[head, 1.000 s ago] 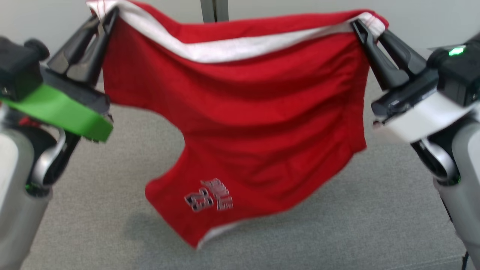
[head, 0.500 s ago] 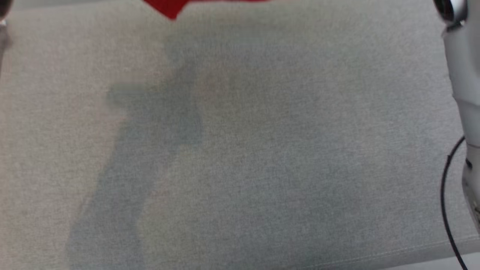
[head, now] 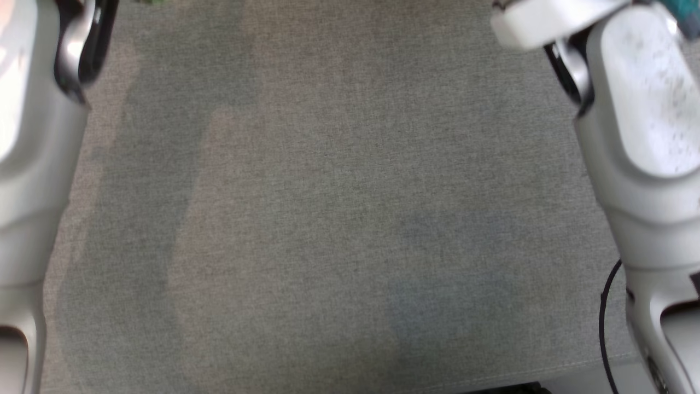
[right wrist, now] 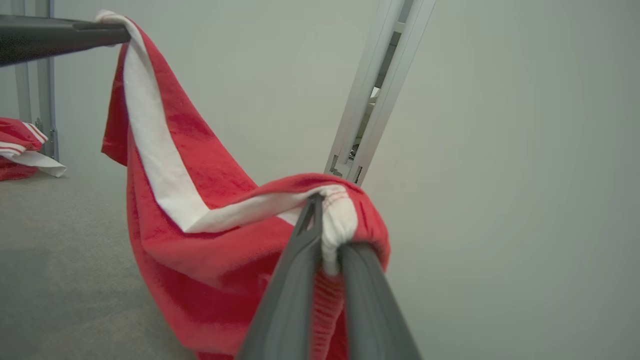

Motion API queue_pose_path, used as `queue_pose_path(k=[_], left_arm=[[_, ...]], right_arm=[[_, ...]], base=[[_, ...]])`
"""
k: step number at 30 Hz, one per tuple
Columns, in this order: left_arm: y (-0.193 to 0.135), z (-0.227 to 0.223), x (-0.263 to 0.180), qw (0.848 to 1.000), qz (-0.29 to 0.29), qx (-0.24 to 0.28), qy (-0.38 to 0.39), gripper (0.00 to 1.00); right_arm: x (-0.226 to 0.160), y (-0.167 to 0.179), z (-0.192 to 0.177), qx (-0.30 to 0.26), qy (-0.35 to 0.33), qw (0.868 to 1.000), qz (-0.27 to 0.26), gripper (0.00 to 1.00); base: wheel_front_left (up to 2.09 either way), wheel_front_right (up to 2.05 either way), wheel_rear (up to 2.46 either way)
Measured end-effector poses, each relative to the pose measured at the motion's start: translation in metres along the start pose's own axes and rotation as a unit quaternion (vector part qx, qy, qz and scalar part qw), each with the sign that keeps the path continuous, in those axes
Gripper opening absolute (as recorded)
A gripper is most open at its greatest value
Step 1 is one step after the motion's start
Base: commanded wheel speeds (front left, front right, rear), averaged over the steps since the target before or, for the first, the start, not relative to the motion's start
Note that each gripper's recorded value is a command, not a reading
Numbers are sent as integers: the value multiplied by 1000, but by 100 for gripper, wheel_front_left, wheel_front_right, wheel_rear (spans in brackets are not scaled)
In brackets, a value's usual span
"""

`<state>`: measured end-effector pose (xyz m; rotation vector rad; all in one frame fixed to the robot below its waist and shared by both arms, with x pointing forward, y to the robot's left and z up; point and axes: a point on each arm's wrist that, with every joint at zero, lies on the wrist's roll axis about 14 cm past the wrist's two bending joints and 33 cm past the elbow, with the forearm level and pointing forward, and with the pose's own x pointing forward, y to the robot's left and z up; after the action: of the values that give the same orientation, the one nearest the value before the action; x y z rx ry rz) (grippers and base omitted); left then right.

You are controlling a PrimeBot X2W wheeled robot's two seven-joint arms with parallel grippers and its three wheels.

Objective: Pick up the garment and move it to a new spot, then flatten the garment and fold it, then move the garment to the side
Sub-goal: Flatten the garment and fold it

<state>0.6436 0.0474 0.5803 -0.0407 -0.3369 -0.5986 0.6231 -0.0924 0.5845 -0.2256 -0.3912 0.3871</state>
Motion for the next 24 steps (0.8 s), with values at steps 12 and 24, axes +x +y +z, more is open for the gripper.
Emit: queue_pose_path(k=[12,24], left_arm=[[-31,-5,-109,997,42,-49,29,0],[-74,42,-205,994,86,-63,40,0]], right_arm=[[-91,47,11,93,22,995,-5,0],[-182,81,52,166,49,984,-41,0]], base=[[0,0,0],[0,0,0]])
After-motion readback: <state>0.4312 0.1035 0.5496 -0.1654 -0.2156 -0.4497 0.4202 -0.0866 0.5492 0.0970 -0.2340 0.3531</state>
